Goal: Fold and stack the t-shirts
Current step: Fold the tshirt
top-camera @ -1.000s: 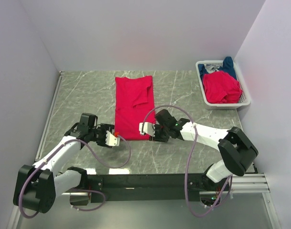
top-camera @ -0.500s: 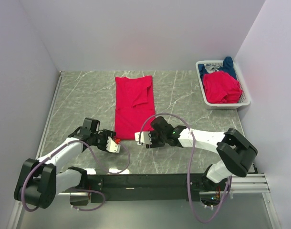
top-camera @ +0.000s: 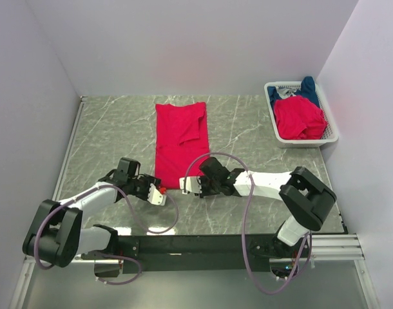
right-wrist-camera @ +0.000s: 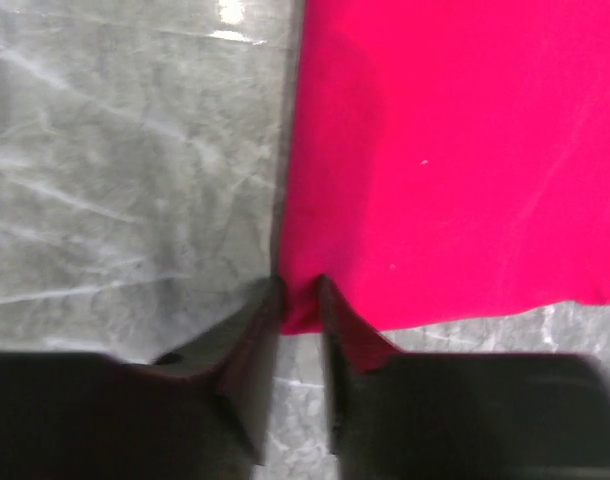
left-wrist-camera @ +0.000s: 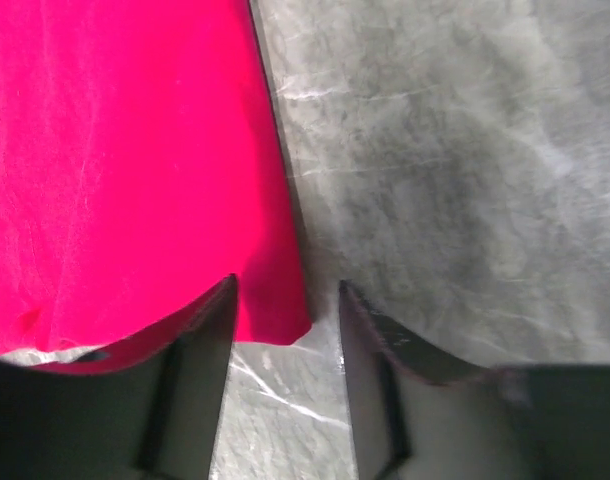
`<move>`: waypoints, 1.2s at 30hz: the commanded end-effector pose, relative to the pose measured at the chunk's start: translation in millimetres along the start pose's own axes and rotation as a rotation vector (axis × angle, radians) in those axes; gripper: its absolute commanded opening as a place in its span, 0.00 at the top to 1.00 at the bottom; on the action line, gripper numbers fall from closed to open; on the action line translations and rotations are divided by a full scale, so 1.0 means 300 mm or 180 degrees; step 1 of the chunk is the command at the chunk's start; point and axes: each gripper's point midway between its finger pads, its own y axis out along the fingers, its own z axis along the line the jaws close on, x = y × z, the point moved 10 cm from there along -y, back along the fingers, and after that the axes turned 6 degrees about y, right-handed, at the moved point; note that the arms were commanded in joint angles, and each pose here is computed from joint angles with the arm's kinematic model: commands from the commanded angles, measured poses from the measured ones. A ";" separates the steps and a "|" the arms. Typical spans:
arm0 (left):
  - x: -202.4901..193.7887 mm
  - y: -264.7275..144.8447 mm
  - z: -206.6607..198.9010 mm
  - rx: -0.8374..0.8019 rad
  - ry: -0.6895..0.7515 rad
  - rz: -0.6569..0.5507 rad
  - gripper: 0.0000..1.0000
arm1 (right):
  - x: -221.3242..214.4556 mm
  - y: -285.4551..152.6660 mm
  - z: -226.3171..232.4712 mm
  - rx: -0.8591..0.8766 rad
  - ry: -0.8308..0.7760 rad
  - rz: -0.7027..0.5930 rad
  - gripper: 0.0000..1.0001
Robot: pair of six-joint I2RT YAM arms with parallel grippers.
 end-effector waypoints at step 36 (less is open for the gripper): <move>0.342 -0.346 0.005 -0.0508 -0.0490 -0.0385 1.00 | 0.128 -0.504 0.107 0.0724 0.0465 -0.0526 1.00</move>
